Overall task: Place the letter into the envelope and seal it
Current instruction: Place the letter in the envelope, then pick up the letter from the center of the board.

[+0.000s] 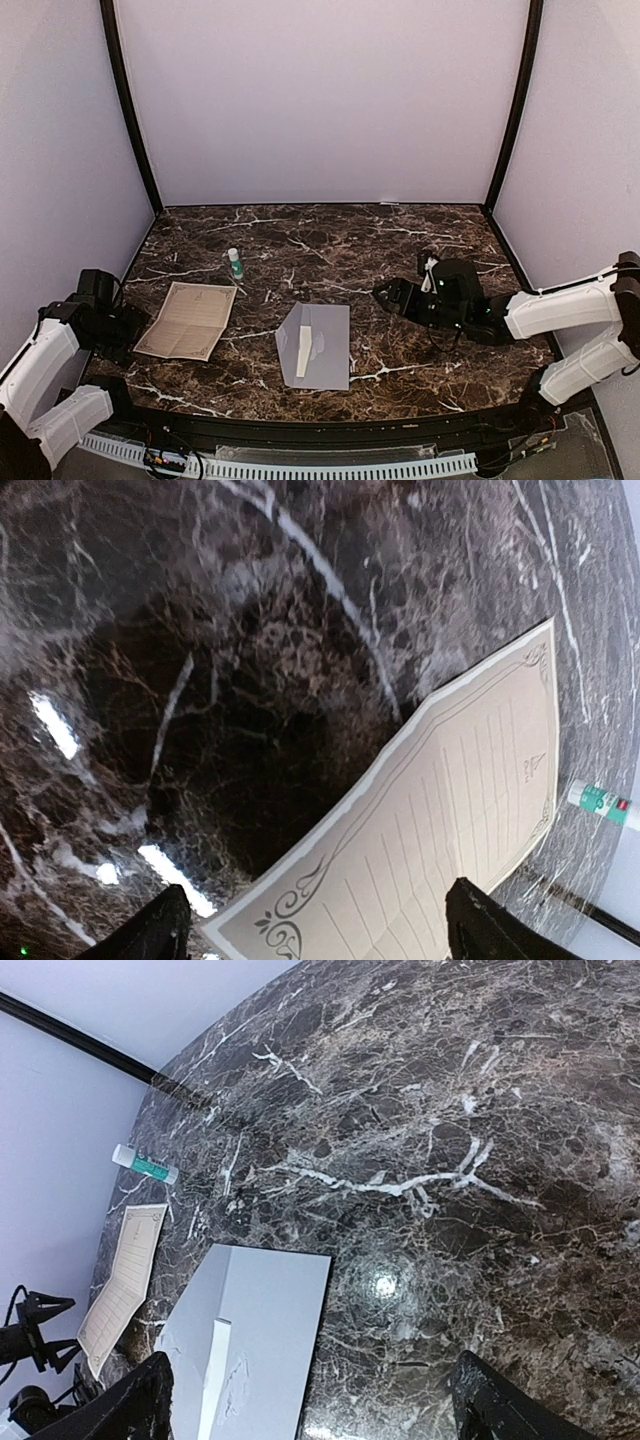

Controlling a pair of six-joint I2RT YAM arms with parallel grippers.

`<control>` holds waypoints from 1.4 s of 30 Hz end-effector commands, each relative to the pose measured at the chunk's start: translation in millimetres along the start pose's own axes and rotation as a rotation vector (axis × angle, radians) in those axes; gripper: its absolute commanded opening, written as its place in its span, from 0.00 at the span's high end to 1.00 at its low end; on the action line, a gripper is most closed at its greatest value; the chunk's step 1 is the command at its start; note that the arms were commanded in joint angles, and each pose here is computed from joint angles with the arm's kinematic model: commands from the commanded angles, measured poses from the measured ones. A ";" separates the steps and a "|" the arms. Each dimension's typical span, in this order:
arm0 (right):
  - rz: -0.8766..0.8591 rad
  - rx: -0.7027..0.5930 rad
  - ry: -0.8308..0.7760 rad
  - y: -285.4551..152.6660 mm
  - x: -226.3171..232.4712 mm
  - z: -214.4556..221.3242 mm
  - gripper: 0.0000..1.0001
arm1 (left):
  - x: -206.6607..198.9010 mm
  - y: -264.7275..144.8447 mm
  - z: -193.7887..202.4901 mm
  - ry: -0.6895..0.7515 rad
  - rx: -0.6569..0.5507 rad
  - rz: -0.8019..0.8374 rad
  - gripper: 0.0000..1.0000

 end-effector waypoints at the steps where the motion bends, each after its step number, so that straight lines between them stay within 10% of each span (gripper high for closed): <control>1: -0.055 -0.030 -0.008 1.8 5.6 -8.1 0.08 | 3.3 19.8 22.2 0.003 0.172 0.005 0.16; 18: -0.042 -0.030 0.008 0.6 2.7 -7.1 0.09 | -15.9 17.3 18.7 0.101 0.147 0.127 0.99; 36: -0.273 -0.111 -0.271 -32.3 70.9 -56.5 0.08 | -151.3 -99.8 11.0 0.748 0.075 0.543 1.00; 42: -0.394 -0.114 -0.402 -36.4 111.6 -70.9 0.09 | -183.3 -150.9 71.9 1.095 0.284 0.805 1.00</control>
Point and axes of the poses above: each gripper's point midway between its finger pads, its own y axis out along the fingers, its own x axis along the line the jaws close on, z = x × y, the point moved 4 cm from there along -y, back along the fingers, and after that the axes turned 8 degrees about -y, right-handed, at the moved point
